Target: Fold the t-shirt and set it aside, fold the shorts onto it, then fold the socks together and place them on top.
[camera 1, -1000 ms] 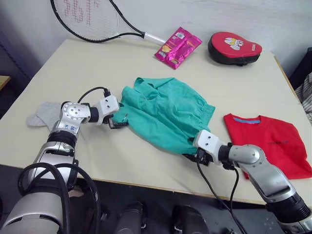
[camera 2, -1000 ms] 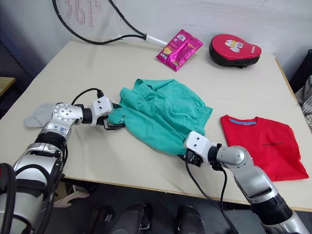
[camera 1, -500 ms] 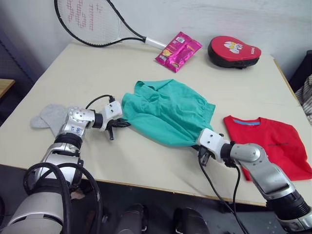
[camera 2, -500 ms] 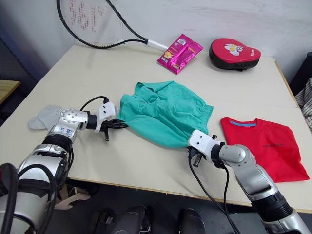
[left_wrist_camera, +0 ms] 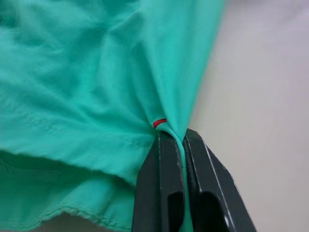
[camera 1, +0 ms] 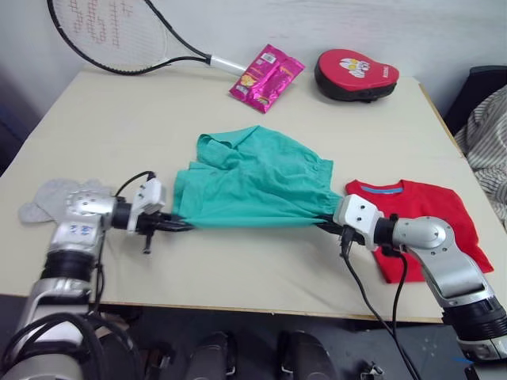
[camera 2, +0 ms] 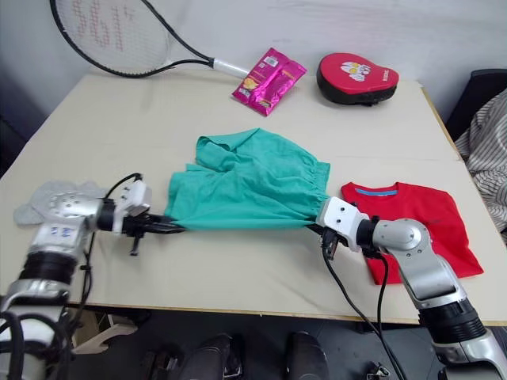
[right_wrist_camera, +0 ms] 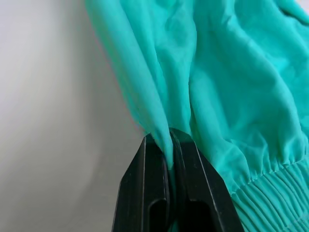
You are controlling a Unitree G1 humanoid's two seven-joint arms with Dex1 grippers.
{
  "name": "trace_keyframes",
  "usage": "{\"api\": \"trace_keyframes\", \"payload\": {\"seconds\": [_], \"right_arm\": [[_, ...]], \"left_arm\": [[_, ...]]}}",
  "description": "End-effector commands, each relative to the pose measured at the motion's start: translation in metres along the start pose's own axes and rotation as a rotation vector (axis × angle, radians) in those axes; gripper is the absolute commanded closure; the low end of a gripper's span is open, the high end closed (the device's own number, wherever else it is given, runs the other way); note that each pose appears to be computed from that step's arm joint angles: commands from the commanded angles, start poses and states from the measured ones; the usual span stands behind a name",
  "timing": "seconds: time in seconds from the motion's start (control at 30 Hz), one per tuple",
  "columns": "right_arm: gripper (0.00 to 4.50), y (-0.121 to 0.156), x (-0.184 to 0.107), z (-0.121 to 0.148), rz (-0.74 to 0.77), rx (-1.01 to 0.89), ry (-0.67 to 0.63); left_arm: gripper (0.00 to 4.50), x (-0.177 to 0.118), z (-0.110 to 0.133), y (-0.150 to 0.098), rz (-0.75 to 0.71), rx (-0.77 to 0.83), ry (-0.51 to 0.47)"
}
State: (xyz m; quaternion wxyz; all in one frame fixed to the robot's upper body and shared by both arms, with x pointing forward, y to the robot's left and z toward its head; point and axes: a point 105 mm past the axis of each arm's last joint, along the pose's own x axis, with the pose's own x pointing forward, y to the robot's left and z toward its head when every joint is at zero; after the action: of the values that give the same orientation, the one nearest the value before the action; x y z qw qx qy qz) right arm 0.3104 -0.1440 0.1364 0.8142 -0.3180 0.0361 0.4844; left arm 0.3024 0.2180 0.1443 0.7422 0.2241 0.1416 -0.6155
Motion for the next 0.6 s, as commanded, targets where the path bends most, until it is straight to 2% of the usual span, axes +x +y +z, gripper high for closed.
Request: {"api": "trace_keyframes", "payload": {"seconds": [0.03, 0.2, 0.37, 0.47, 0.53, 0.6], "right_arm": [[4.50, 0.001, -0.006, 0.006, 0.027, -0.018, -0.041], [4.50, 0.017, -0.010, 0.007, 0.113, 0.003, -0.068], [4.50, 0.045, -0.021, 0.003, 0.259, 0.062, -0.057], [4.50, 0.062, -0.031, -0.002, 0.355, 0.100, -0.023], [4.50, 0.069, -0.037, -0.006, 0.396, 0.107, 0.007], [4.50, 0.073, -0.043, -0.011, 0.429, 0.102, 0.041]], "left_arm": [[4.49, -0.021, 0.030, -0.024, -0.025, 0.005, -0.023], [4.49, -0.022, 0.020, -0.073, -0.099, -0.102, 0.044], [4.49, -0.020, 0.015, -0.100, -0.094, -0.229, 0.027], [4.49, -0.019, 0.025, -0.121, -0.161, -0.423, -0.014], [4.49, -0.021, 0.028, -0.131, -0.204, -0.525, -0.006], [4.49, -0.024, 0.028, -0.132, -0.206, -0.555, 0.020]]}}
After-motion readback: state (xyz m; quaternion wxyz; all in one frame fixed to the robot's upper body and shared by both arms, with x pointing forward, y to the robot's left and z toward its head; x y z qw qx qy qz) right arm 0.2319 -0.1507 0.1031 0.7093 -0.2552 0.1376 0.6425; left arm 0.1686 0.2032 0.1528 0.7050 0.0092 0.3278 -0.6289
